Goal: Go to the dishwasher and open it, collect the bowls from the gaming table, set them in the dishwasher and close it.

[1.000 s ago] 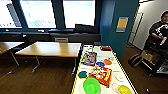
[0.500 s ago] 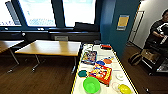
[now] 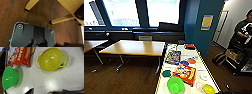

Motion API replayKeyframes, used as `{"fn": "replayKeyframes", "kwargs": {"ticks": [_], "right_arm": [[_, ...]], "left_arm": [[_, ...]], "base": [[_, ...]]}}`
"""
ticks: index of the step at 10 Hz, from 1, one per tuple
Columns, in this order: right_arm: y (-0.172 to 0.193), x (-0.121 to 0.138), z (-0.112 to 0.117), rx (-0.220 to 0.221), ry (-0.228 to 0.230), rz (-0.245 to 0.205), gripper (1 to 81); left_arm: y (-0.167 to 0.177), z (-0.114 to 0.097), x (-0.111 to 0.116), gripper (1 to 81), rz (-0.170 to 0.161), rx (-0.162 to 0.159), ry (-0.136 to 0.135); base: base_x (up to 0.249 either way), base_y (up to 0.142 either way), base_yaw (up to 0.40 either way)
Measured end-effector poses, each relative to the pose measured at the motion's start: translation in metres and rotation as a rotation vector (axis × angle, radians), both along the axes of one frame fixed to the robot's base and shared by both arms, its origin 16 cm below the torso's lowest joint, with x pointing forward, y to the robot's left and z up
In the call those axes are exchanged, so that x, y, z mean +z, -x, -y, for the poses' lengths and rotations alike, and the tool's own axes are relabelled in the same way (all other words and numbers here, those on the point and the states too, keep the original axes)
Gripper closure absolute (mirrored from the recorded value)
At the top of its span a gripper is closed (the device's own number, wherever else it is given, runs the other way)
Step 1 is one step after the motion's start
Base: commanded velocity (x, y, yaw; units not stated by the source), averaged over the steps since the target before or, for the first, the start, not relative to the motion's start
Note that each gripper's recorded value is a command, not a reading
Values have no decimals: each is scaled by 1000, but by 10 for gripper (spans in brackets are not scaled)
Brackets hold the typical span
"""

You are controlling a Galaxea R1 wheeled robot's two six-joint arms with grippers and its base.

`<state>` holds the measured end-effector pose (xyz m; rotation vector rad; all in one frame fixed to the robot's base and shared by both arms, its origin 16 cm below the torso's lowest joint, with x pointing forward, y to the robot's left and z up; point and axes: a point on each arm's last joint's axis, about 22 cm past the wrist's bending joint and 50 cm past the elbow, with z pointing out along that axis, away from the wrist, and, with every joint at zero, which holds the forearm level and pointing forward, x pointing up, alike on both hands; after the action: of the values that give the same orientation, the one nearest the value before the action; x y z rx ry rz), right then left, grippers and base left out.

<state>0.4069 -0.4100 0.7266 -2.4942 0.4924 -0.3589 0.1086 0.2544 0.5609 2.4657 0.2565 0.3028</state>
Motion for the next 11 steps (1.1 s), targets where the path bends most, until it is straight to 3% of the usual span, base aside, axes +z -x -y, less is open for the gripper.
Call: {"fn": "replayKeyframes", "kwargs": {"ticks": [2, 4, 7, 8, 11], "right_arm": [[-3, -6, -2, 1, 3, -9, 10], [-7, -8, 15, -24, 29, -9, 10], [-18, -15, 17, -42, 43, -7, 10], [-21, -18, 24, -58, 54, -9, 10], [-27, -23, 64, -162, 86, -24, 10]], "left_arm": [[-20, -6, 3, 10, 1, 40, 6], [-24, -14, 3, 10, 5, 41, -6], [-24, -12, 0, 10, 4, 40, -9], [-24, -10, -1, 10, 3, 40, -7], [-24, -5, -5, 10, 2, 40, -7]], "base": [[0, 0, 0], [0, 0, 0], [0, 0, 0], [0, 0, 0], [0, 0, 0]]}}
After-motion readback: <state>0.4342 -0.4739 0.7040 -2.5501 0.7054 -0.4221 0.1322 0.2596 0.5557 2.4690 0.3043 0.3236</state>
